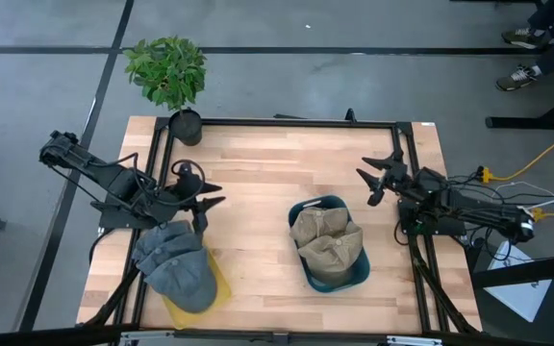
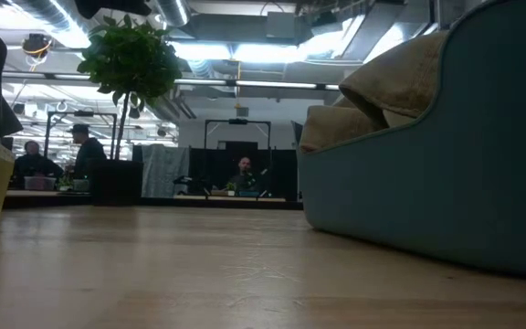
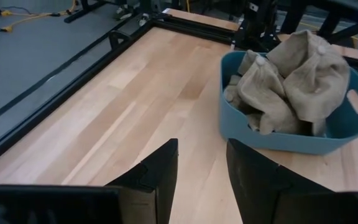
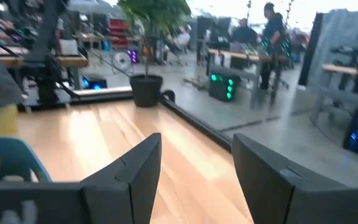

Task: Pick & Place hat
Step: Return to Home Position

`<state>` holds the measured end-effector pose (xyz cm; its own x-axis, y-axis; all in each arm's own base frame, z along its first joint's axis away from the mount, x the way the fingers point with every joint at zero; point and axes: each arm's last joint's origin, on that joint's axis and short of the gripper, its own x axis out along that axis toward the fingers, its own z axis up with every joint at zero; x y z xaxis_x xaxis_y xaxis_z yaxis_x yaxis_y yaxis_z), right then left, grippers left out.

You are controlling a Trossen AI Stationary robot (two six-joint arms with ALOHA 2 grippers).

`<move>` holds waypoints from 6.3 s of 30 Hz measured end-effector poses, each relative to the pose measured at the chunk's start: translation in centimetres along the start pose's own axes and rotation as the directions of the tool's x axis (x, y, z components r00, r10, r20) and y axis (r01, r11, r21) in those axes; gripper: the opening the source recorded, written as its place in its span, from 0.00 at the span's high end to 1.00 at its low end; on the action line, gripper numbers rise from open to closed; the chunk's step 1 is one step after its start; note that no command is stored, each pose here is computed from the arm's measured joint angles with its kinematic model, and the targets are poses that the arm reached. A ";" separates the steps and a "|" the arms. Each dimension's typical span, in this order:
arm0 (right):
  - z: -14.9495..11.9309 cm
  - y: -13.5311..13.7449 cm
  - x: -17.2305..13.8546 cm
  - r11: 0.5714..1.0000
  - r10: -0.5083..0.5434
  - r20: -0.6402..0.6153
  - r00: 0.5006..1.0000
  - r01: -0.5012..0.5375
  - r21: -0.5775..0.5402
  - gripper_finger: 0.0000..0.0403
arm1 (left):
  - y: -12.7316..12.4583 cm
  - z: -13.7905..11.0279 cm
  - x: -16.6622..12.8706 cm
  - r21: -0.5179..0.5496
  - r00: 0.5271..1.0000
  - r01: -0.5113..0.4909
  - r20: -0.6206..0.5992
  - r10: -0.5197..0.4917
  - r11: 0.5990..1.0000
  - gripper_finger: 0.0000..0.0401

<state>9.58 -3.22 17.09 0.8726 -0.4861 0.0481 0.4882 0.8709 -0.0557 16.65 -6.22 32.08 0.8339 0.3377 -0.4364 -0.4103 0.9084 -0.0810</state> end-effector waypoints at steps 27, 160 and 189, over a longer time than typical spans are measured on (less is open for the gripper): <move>-0.3 -0.1 -0.1 0.994 -0.031 -0.034 0.999 0.027 -0.103 0.51 | 7.7 -8.9 -0.6 0.014 0.934 0.265 0.246 -0.260 0.964 0.67; -0.3 -0.1 -0.1 0.994 -0.029 -0.032 0.999 0.025 -0.103 0.51 | 11.9 -14.8 4.6 0.073 0.933 0.097 0.339 -0.116 0.993 0.67; -0.3 -0.1 -0.1 0.994 -0.029 -0.033 0.999 0.025 -0.103 0.51 | 11.9 -14.8 4.6 0.073 0.933 0.097 0.339 -0.116 0.993 0.67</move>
<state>9.41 -3.27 16.78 0.8583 -0.5129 0.0167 0.5089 0.8464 -0.1567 10.18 2.47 15.85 0.9513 0.2937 -0.0939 -0.2997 0.9523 -0.0571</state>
